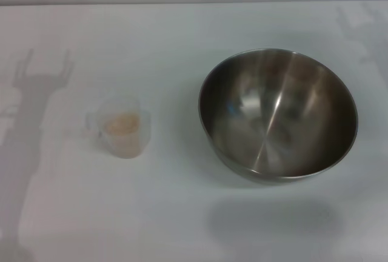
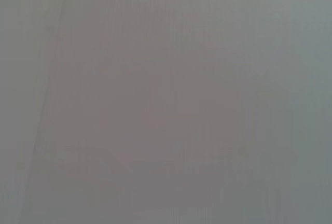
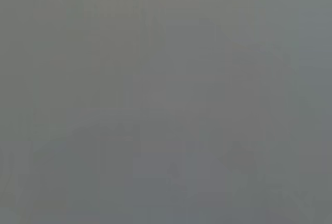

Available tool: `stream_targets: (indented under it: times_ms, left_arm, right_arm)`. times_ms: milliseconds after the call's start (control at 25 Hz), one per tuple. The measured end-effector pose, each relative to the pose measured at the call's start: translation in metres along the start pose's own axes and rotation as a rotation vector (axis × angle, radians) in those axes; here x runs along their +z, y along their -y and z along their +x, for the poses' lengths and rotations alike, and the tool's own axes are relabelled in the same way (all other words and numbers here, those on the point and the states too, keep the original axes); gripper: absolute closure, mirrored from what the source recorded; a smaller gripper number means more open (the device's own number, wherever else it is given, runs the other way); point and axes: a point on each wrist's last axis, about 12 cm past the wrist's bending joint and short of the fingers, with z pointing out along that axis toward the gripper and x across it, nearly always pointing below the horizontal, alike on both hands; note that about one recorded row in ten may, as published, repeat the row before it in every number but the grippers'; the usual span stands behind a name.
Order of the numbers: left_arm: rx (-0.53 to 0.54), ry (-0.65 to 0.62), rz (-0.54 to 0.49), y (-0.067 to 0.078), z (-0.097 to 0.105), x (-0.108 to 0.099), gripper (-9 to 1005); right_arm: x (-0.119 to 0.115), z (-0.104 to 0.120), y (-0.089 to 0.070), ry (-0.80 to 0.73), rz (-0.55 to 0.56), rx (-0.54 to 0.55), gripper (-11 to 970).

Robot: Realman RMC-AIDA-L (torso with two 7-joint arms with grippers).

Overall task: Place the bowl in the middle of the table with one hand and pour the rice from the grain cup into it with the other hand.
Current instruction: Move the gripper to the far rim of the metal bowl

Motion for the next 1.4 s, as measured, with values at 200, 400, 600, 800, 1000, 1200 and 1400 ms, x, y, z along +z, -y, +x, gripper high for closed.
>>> stream_targets:
  times_ms: [200,400,600,800,1000,1200,1400]
  left_arm:
    - [-0.001,0.002,0.002,0.001,0.0,0.001,226]
    - [-0.001,0.003,0.003,0.001,0.0,0.002,227]
    - [-0.001,0.003,0.004,0.001,0.0,0.003,229]
    - [-0.002,0.004,0.006,0.002,0.0,0.004,230]
    - [-0.001,0.004,0.007,0.002,0.0,0.004,231]
    - [0.0,0.005,0.007,0.001,0.0,0.004,233]
    - [0.001,0.006,0.007,0.001,-0.001,0.004,234]
  right_arm:
    - [0.007,-0.009,0.006,-0.097,-0.102,0.069,301]
    - [0.007,-0.022,0.01,-0.194,-0.221,0.074,301]
    - [0.004,-0.036,0.009,-0.312,-0.327,0.102,302]
    - [-0.004,-0.051,0.001,-0.433,-0.411,0.113,302]
    - [-0.013,-0.063,-0.004,-0.592,-0.465,0.174,301]
    - [-0.018,-0.083,-0.007,-0.744,-0.488,0.195,301]
    - [-0.015,-0.102,-0.01,-0.944,-0.46,0.184,301]
